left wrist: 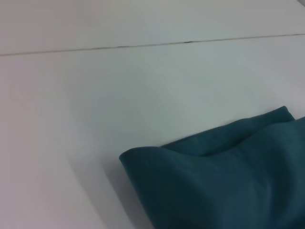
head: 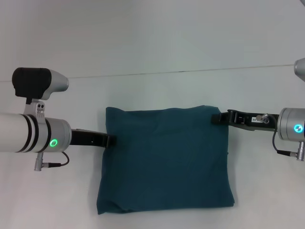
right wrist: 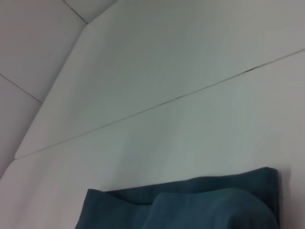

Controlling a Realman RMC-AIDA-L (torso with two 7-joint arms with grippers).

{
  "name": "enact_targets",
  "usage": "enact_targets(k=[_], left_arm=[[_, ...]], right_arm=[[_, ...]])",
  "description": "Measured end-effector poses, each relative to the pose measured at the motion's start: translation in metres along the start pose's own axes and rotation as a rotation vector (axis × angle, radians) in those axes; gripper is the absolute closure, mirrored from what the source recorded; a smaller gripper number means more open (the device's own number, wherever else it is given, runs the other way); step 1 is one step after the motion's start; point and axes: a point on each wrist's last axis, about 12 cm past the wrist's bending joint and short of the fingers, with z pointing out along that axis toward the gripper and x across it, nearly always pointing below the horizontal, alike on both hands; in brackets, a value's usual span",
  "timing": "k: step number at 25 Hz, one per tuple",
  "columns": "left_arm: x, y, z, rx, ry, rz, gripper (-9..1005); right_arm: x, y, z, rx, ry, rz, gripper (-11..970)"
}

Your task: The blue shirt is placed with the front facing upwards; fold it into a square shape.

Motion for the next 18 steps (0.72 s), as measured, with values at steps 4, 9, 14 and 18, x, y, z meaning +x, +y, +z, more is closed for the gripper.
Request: enact_targets(k=[4, 9, 14, 18], left_arm=[[-0.0001, 0.0000, 0.0000, 0.000, -0.001, 0.000, 973], [-0.0018, -0.0002, -0.0012, 0.005, -0.005, 0.000, 973], [-0.0020, -0.0005, -0.0014, 0.007, -0.004, -0.002, 972], [-0.0019, -0.0004, -0.0014, 0.006, -0.003, -0.005, 967]], right_arm=[[0.0013, -0.0012, -0.0008, 0.002, -0.001, 0.006, 855], [0.0025, -0.0024, -0.0014, 0.005, -0.002, 0.008, 817], [0.0012, -0.0042, -0.0041, 0.010, -0.014, 0.002, 779], [0.0007, -0.0070, -0.0082, 0.005, -0.052, 0.005, 706]])
